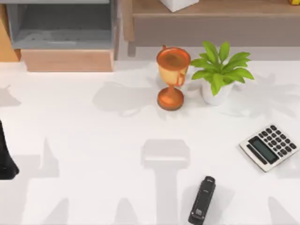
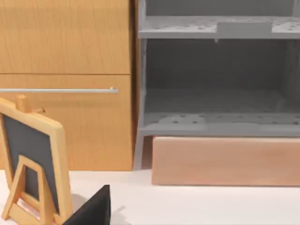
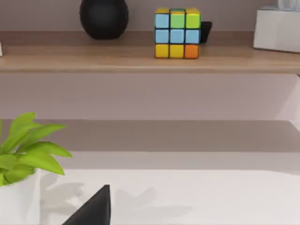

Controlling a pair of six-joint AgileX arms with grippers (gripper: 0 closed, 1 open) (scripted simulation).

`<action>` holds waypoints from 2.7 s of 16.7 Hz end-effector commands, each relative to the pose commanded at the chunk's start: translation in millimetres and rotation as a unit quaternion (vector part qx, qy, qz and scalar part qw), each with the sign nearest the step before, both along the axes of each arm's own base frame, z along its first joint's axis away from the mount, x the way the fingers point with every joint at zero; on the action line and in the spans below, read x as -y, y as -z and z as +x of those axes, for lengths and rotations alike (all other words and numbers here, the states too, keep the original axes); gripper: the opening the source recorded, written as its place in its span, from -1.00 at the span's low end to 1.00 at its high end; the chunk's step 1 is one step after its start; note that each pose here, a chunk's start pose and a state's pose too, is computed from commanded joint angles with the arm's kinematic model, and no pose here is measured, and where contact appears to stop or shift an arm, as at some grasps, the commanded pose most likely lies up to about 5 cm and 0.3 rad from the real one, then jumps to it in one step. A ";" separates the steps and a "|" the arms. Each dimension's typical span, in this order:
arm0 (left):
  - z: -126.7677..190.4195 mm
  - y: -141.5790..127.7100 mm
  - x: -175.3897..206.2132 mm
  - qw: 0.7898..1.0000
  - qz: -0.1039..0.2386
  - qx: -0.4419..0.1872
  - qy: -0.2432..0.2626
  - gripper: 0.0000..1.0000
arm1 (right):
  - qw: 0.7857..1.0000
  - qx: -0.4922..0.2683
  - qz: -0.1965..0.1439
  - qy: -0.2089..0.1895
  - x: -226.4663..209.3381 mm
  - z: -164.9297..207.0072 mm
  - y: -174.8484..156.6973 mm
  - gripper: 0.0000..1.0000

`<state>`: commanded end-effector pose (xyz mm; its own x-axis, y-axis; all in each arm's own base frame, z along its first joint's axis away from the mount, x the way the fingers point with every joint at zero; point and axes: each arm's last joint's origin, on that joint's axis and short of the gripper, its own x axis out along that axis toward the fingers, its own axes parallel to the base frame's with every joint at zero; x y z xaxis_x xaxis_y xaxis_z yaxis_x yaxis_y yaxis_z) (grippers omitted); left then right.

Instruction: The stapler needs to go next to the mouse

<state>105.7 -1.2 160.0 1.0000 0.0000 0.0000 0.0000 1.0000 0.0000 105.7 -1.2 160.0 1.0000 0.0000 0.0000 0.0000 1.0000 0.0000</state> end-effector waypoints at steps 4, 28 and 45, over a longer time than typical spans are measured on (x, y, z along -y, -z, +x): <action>0.0 0.0 0.0 1.000 0.000 0.000 0.000 1.00 | 1.000 -0.009 0.014 -0.013 -2.8 0.3 -5.7 1.00; 0.0 0.0 0.0 1.000 0.000 0.000 0.000 1.00 | 0.693 -0.694 0.141 0.134 -233.4 109.0 -8.4 1.00; 0.0 0.0 0.0 1.000 0.000 0.000 0.000 1.00 | 0.693 -0.693 0.141 0.139 -237.8 111.1 42.6 1.00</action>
